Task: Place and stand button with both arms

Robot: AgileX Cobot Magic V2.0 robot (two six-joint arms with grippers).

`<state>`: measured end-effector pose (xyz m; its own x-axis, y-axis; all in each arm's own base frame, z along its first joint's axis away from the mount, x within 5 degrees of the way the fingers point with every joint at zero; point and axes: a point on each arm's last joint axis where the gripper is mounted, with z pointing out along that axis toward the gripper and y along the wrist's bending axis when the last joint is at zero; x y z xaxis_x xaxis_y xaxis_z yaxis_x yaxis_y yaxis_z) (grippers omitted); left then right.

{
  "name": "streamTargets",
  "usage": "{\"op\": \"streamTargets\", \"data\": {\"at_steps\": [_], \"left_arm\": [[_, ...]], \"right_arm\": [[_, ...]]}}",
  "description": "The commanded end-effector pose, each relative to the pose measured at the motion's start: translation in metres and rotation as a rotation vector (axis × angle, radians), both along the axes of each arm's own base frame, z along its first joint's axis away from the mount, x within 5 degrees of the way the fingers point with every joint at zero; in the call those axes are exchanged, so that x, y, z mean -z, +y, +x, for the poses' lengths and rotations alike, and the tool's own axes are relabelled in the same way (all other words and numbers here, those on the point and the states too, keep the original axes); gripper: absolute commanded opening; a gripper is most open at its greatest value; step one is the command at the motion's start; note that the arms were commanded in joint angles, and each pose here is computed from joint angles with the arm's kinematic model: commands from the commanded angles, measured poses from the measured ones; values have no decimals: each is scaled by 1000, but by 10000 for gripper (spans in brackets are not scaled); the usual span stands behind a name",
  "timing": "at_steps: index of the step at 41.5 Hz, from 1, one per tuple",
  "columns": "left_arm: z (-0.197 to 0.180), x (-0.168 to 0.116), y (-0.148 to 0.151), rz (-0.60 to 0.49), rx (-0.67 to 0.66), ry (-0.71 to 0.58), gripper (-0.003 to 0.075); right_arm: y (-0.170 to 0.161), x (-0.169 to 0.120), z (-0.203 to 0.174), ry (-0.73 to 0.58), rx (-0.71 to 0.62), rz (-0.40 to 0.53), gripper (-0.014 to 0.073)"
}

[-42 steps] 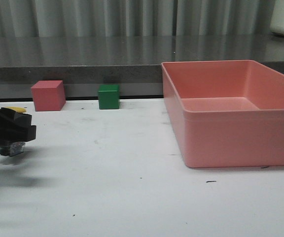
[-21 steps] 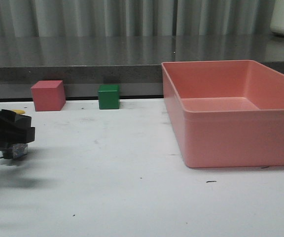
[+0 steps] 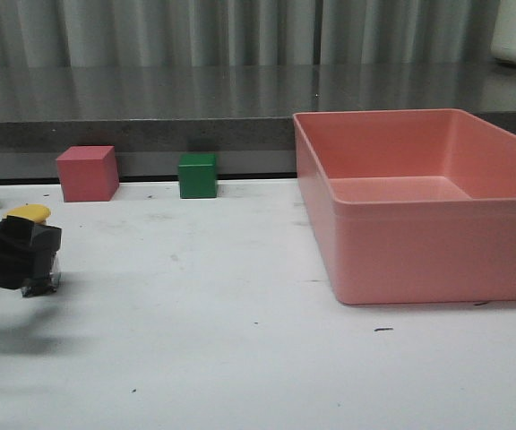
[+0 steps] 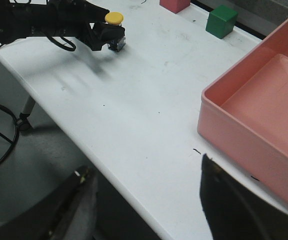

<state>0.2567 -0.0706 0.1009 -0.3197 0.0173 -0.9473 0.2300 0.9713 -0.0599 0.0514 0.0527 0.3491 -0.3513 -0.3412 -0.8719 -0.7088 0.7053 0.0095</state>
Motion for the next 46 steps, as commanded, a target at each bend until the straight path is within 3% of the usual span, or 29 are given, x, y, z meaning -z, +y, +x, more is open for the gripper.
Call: {"op": "streamTargets", "data": {"at_steps": [1, 7, 18, 28, 35, 46], "left_arm": [[-3, -35, -3, -80, 28, -258, 513], [-17, -41, 1, -77, 27, -243, 513], [-40, -50, 1, -115, 73, -51, 513], [-56, -71, 6, -58, 75, 109, 513], [-63, -107, 11, -86, 12, 182, 513], [-90, -189, 6, 27, 43, 313, 513]], "right_arm": [[1, -12, 2, -60, 5, 56, 466], [1, -12, 2, -60, 5, 56, 466], [1, -12, 2, -60, 5, 56, 466], [1, -12, 2, -59, 5, 56, 466], [1, -12, 2, -60, 5, 56, 466], [1, -12, 2, -59, 5, 56, 466]]}}
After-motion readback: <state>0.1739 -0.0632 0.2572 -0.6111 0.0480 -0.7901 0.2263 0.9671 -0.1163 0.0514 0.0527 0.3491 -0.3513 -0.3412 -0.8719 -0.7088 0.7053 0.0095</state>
